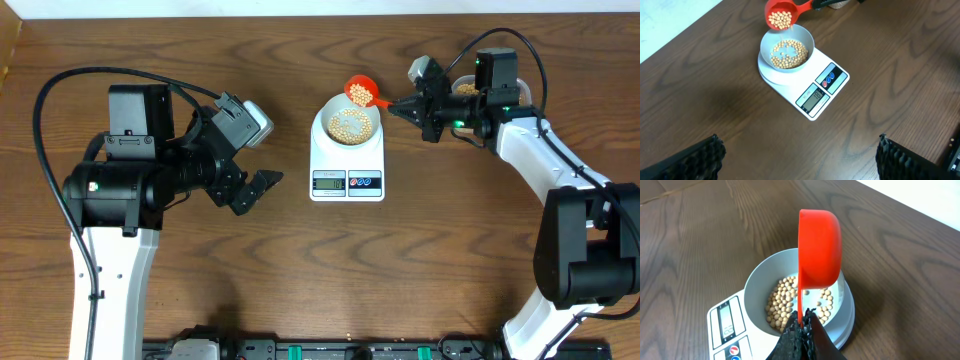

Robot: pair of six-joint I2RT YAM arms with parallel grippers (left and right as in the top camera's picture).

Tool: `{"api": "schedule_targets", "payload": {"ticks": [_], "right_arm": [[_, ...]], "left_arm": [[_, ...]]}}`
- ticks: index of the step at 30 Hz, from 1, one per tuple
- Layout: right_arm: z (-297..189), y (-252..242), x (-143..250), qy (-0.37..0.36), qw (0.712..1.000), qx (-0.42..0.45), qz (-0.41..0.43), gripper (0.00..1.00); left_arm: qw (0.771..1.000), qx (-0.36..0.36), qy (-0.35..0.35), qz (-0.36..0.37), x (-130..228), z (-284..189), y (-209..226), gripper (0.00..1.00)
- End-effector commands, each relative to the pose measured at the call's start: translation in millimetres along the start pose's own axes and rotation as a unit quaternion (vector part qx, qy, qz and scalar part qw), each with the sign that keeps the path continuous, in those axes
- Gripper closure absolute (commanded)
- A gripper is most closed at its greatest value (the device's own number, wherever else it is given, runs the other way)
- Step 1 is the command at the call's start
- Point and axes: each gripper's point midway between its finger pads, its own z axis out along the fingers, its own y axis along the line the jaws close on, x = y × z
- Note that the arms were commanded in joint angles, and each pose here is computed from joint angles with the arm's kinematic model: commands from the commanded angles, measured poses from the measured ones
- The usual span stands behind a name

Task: Scoop item into bowl and weigh 50g on scale
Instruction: 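Tilt the scoop with the right gripper to pour soybeans into the bowl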

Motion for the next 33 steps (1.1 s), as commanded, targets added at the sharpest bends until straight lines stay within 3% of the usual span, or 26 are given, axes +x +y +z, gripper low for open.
{"api": "schedule_targets", "payload": {"ticks": [1,33], "right_arm": [[-3.4,9.9,-12.9,-0.013,0.999,-0.011,-0.038,0.99],[-5.9,8.8,-22.2,-0.023,0.993,-0.002,-0.117,0.99]], "left_arm": [[1.0,0.0,-0.011,0.003,-6.5,-4.4,-0.1,0.02],[1.0,0.0,-0.011,0.003,-6.5,-4.4,-0.1,0.02]]}}
